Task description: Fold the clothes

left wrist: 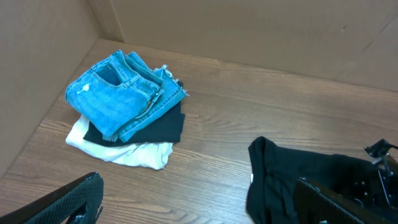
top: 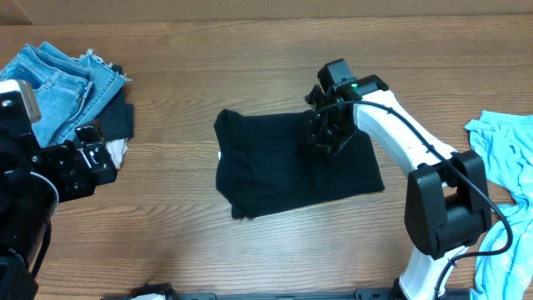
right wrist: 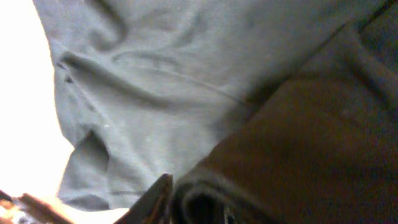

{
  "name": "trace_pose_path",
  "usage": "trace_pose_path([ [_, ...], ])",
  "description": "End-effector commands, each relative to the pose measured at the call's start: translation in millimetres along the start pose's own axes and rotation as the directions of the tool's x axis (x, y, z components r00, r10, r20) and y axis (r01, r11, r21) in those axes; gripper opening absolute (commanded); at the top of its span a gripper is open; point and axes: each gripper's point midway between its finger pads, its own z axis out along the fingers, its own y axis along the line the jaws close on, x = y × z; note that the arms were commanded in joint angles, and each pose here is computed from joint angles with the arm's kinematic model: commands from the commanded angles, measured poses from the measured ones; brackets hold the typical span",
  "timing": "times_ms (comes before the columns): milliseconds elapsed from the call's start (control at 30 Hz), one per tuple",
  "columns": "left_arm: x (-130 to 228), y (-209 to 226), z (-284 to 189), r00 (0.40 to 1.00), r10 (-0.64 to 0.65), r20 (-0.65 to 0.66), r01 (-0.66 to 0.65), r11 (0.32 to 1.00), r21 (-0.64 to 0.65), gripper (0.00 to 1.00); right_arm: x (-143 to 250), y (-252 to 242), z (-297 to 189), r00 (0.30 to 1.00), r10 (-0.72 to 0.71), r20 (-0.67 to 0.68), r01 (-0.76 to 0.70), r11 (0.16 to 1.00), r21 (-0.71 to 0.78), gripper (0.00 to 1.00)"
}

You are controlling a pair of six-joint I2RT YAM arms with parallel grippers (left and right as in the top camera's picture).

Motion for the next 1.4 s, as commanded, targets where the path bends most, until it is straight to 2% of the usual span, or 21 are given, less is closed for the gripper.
trace_pose_path([
  [0, -2.3, 3.3, -1.9, 1.000, -0.011, 0.012, 0.011, 1.000, -0.016, 1.00, 10.5, 24.0, -1.8, 0.992, -0.121, -0.038, 0.114, 0.982, -0.148, 0.41],
  [133, -2.3, 3.4, -1.9, 1.000, -0.011, 0.012, 0.011, 1.000, -0.017, 1.00, 3.4, 10.3, -16.0, 0.994, -0.108, -0.010, 0.105, 0.983, -0.149, 0.42],
  [267, -2.3, 3.3, -1.9, 1.000, -0.011, 0.012, 0.011, 1.000, -0.016, 1.00, -32.5, 1.7, -43.8, 0.987, -0.077, 0.142, 0.111, 0.963, -0.246, 0.44],
  [333, -2.3, 3.3, -1.9, 1.000, -0.011, 0.012, 0.011, 1.000, -0.016, 1.00, -55.6, 22.1, -73.7, 0.961, -0.089, 0.261, 0.203, 0.870, -0.450, 0.55],
  [400, -2.3, 3.3, -1.9, 1.000, -0.011, 0.012, 0.011, 1.000, -0.016, 1.00, -58.6, 41.7, -95.4, 0.943, -0.112, 0.312, 0.282, 0.768, -0.576, 0.59],
  [467, -2.3, 3.3, -1.9, 1.000, -0.011, 0.012, 0.011, 1.000, -0.016, 1.00, -57.3, 36.4, -90.9, 0.950, -0.100, 0.294, 0.255, 0.792, -0.555, 0.59],
  [533, -2.3, 3.3, -1.9, 1.000, -0.011, 0.012, 0.011, 1.000, -0.016, 1.00, -60.1, -10.9, -65.5, 0.971, -0.001, 0.239, 0.081, 0.943, -0.324, 0.55],
  [567, -2.3, 3.3, -1.9, 1.000, -0.011, 0.012, 0.011, 1.000, -0.016, 1.00, -58.4, -38.4, -57.6, 0.972, 0.072, 0.222, -0.030, 0.982, -0.189, 0.54],
  [600, -2.3, 3.3, -1.9, 1.000, -0.011, 0.012, 0.011, 1.000, -0.016, 1.00, -53.0, -57.1, -53.7, 0.971, 0.116, 0.207, -0.099, 0.991, -0.093, 0.47],
  [667, -2.3, 3.3, -1.9, 1.000, -0.011, 0.012, 0.011, 1.000, -0.016, 1.00, -41.9, -70.7, -45.8, 0.968, 0.187, 0.167, -0.184, 0.982, -0.032, 0.09],
  [700, -2.3, 3.3, -1.9, 1.000, -0.011, 0.012, 0.011, 1.000, -0.016, 1.00, -38.7, -71.6, -38.1, 0.963, 0.222, 0.150, -0.220, 0.975, -0.034, 0.04],
  [800, -2.3, 3.3, -1.9, 1.000, -0.011, 0.012, 0.011, 1.000, -0.016, 1.00, -21.2, -61.9, 1.6, 0.954, 0.289, 0.080, -0.285, 0.957, -0.059, 0.04],
  [900, -2.3, 3.3, -1.9, 1.000, -0.011, 0.012, 0.011, 1.000, -0.016, 1.00, 8.4, -2.0, 34.1, 0.981, 0.187, -0.051, -0.193, 0.961, -0.198, 0.04],
  [967, -2.3, 3.3, -1.9, 1.000, -0.011, 0.012, 0.011, 1.000, -0.016, 1.00, 19.2, 40.5, 43.1, 0.994, 0.080, -0.076, -0.098, 0.955, -0.279, 0.04],
  [1067, -2.3, 3.3, -1.9, 1.000, -0.011, 0.012, 0.011, 1.000, -0.016, 1.00, 21.1, 104.2, 40.5, 0.995, -0.097, -0.028, 0.073, 0.880, -0.469, 0.04],
  [1133, -2.3, 3.3, -1.9, 1.000, -0.011, 0.012, 0.011, 1.000, -0.016, 1.00, 14.1, 123.5, 27.1, 0.989, -0.144, 0.013, 0.128, 0.829, -0.545, 0.04],
  [1233, -2.3, 3.3, -1.9, 1.000, -0.011, 0.012, 0.011, 1.000, -0.016, 1.00, -8.9, 126.0, -7.3, 0.972, -0.192, 0.138, 0.236, 0.809, -0.538, 0.04],
  [1300, -2.3, 3.3, -1.9, 1.000, -0.011, 0.012, 0.011, 1.000, -0.016, 1.00, -24.2, 101.4, -28.7, 0.954, -0.200, 0.222, 0.278, 0.867, -0.414, 0.05],
  [1367, -2.3, 3.3, -1.9, 1.000, -0.011, 0.012, 0.011, 1.000, -0.016, 1.00, -37.4, 63.4, -45.2, 0.951, -0.160, 0.265, 0.226, 0.944, -0.241, 0.11],
])
